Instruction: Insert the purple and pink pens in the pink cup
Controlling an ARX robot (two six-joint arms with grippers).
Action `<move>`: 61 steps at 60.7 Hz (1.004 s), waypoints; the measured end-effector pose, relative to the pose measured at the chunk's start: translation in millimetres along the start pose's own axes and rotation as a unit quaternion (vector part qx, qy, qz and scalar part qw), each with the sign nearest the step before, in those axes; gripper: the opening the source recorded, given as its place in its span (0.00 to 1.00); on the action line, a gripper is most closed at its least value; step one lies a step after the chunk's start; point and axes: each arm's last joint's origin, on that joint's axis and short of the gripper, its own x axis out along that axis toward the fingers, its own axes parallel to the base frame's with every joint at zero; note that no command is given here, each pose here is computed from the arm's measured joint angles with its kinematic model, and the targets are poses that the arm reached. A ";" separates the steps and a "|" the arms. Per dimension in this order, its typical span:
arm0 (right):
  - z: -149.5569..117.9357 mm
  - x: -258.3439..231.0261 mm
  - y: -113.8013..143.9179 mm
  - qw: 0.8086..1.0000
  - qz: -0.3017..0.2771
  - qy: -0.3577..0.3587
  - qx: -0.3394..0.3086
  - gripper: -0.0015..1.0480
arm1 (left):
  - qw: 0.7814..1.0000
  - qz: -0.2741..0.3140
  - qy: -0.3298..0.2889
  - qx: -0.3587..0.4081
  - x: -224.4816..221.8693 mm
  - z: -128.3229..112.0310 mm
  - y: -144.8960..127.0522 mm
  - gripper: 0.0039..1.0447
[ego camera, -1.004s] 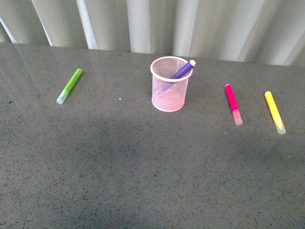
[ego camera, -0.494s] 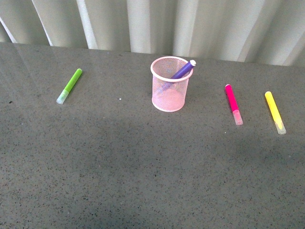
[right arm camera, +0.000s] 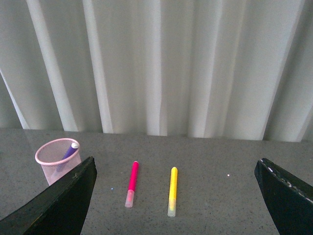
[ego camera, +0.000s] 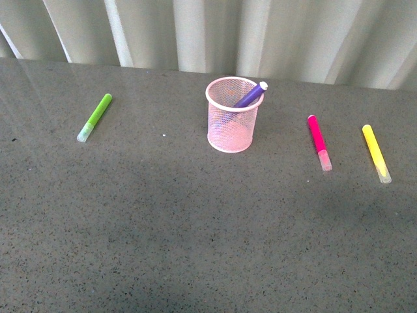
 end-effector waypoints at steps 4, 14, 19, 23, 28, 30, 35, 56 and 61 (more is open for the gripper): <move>0.0 0.0 0.0 1.000 0.000 0.000 0.000 0.93 | 1.000 0.000 0.000 0.000 0.0 0.0 0.0 0.03; 0.0 0.0 0.0 1.000 0.000 0.000 0.000 0.93 | 1.000 0.000 0.001 0.000 0.0 -0.1 0.0 0.03; 0.0 0.0 0.0 1.000 0.000 0.000 0.000 0.93 | 1.000 0.000 0.000 0.000 0.0 -0.1 0.0 0.03; 0.0 0.0 0.0 1.000 0.000 0.000 0.000 0.93 | 1.000 0.000 0.000 0.000 0.0 -0.1 0.0 0.03; 0.0 0.0 0.0 1.000 0.000 0.000 0.000 0.93 | 1.000 0.000 0.000 0.000 0.0 -0.1 0.0 0.12; 0.0 0.0 0.0 1.000 0.000 0.000 0.000 0.93 | 1.000 0.000 0.000 0.000 0.0 -0.1 0.0 0.19; 0.0 0.0 0.0 1.000 0.000 0.000 0.000 0.93 | 1.000 0.000 0.000 0.000 0.0 -0.1 0.0 0.35; -2.0 0.5 2.6 0.997 0.037 0.061 0.025 0.93 | 1.000 0.000 0.000 0.001 0.0 -0.1 0.0 0.94; 3.1 5.2 6.5 0.995 0.046 0.078 0.038 0.93 | 1.000 0.000 0.000 0.001 -0.1 0.0 0.0 0.94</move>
